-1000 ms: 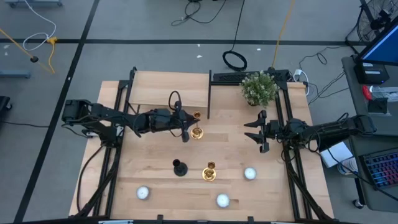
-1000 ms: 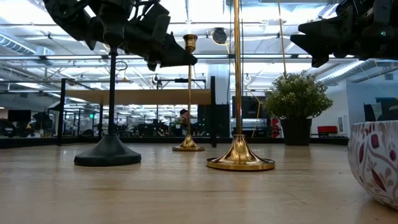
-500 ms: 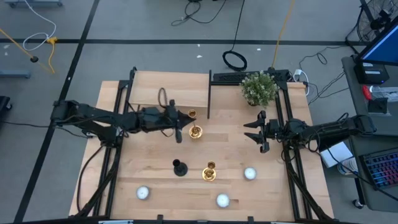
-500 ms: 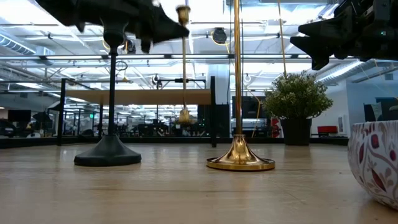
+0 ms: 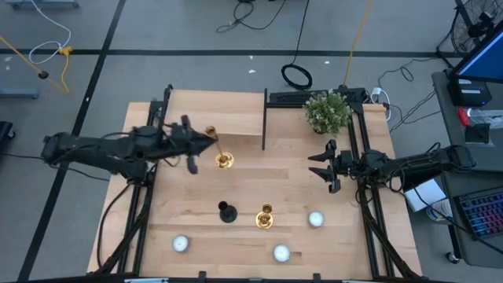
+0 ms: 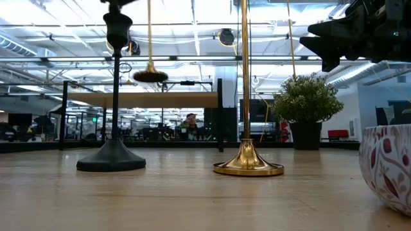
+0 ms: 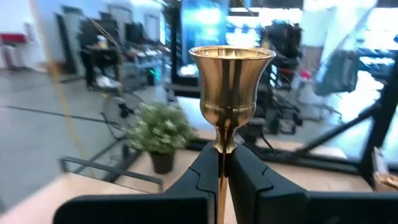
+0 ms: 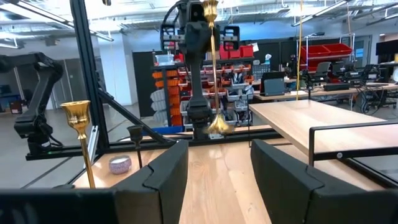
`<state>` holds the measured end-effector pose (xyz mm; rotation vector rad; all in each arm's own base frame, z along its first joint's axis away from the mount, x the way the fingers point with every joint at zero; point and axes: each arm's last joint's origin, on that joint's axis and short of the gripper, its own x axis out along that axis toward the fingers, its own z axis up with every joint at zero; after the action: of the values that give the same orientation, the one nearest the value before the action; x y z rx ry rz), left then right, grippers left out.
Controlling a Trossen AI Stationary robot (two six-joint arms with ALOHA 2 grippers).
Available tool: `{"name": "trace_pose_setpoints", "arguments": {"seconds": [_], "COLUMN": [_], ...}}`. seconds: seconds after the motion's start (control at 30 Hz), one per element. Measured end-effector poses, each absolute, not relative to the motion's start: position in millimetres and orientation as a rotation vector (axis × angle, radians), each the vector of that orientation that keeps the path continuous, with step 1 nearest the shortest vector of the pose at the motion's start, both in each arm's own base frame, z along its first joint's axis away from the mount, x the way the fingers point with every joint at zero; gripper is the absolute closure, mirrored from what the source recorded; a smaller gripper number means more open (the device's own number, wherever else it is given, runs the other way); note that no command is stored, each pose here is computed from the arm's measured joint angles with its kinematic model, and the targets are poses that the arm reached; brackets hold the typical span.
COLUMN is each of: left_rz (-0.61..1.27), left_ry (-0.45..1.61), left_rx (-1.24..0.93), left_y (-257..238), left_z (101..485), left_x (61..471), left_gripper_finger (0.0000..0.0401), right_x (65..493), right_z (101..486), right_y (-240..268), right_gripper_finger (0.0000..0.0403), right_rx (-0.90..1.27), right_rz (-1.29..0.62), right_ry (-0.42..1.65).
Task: Pick & Place candle stick holders
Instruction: Put the top gold candle holder on the shelf
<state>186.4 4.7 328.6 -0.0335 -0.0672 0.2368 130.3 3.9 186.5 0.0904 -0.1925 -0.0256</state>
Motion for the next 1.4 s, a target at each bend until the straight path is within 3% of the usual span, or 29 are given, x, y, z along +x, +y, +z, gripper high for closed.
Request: {"name": "trace_pose_setpoints", "arguments": {"seconds": [0.3, 0.63, 0.83, 1.4], "left_rz": [0.538, 0.834, 0.941, 1.107], "left_ry": [-0.131, -0.114, -0.105, -0.044], "left_rx": [0.035, 0.092, 0.105, 0.060], "left_y": [18.3, 37.9, 50.9, 80.2], "left_z": [345.0, 347.5, 347.4, 338.9], "left_x": [147.3, 135.3, 130.9, 118.0], "left_gripper_finger": [0.0385, 0.0374, 0.0386, 0.0379], "right_x": [129.3, 128.7, 128.6, 129.0], "right_z": [191.6, 193.5, 193.2, 192.8], "right_y": [3.8, 3.3, 0.6, 0.8], "right_gripper_finger": [0.0232, 0.0232, 0.0232, 0.0232], "right_rx": [0.085, 0.069, 0.037, -0.012], "right_rz": [-0.025, -0.043, -0.141, -0.141], "right_ry": [-0.245, -0.266, -0.263, -0.256]}}
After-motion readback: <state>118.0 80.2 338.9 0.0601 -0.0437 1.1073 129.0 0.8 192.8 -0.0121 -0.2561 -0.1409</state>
